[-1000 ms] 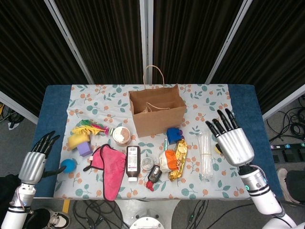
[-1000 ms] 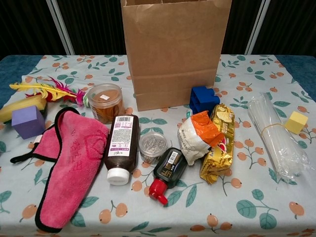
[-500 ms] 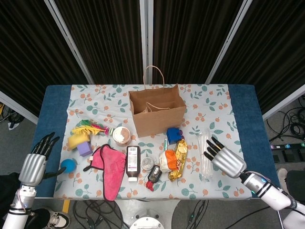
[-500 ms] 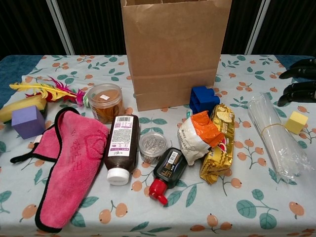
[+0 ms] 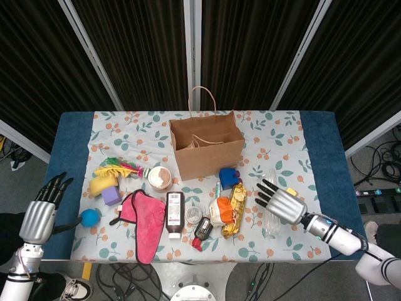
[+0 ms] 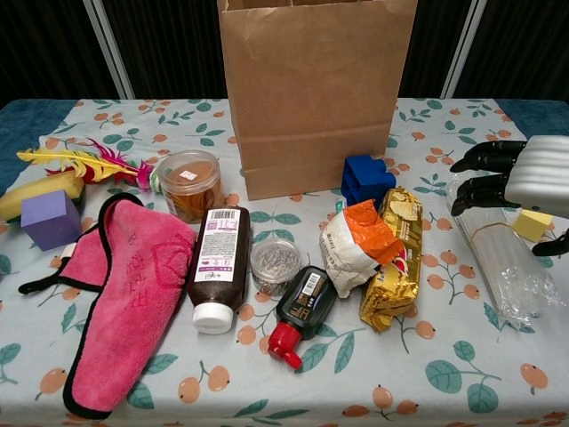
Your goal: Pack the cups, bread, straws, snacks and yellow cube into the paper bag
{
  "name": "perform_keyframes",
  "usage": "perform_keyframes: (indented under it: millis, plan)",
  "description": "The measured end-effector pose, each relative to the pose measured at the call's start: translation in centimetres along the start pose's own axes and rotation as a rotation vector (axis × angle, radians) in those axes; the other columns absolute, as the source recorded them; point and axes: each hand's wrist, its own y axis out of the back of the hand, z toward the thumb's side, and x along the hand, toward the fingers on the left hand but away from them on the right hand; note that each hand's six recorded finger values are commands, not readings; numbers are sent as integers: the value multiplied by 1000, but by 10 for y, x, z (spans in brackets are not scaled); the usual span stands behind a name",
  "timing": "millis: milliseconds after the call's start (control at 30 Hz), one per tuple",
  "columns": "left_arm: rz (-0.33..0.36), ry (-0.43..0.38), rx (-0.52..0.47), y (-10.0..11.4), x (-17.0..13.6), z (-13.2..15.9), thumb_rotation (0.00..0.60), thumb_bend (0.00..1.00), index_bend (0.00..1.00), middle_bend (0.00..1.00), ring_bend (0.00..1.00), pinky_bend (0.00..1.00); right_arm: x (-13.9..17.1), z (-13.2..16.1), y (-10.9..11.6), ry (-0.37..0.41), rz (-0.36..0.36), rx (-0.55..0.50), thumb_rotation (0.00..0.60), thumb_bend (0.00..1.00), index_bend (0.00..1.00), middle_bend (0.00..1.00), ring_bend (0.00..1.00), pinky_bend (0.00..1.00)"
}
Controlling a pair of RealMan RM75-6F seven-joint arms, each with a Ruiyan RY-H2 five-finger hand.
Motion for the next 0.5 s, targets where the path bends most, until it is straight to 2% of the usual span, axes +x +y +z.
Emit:
perform_keyframes:
  millis: [300, 500]
  plan:
    - [-4, 5, 3, -2, 3, -1, 572, 147, 154, 145, 92, 188, -9, -2, -14, 26, 52, 14, 600, 0, 248, 261, 90, 129]
    - [-7, 14, 4, -2, 4, -3, 572, 147, 154, 145, 92, 188, -9, -4, -22, 32, 84, 19, 600, 0, 291, 286, 92, 141]
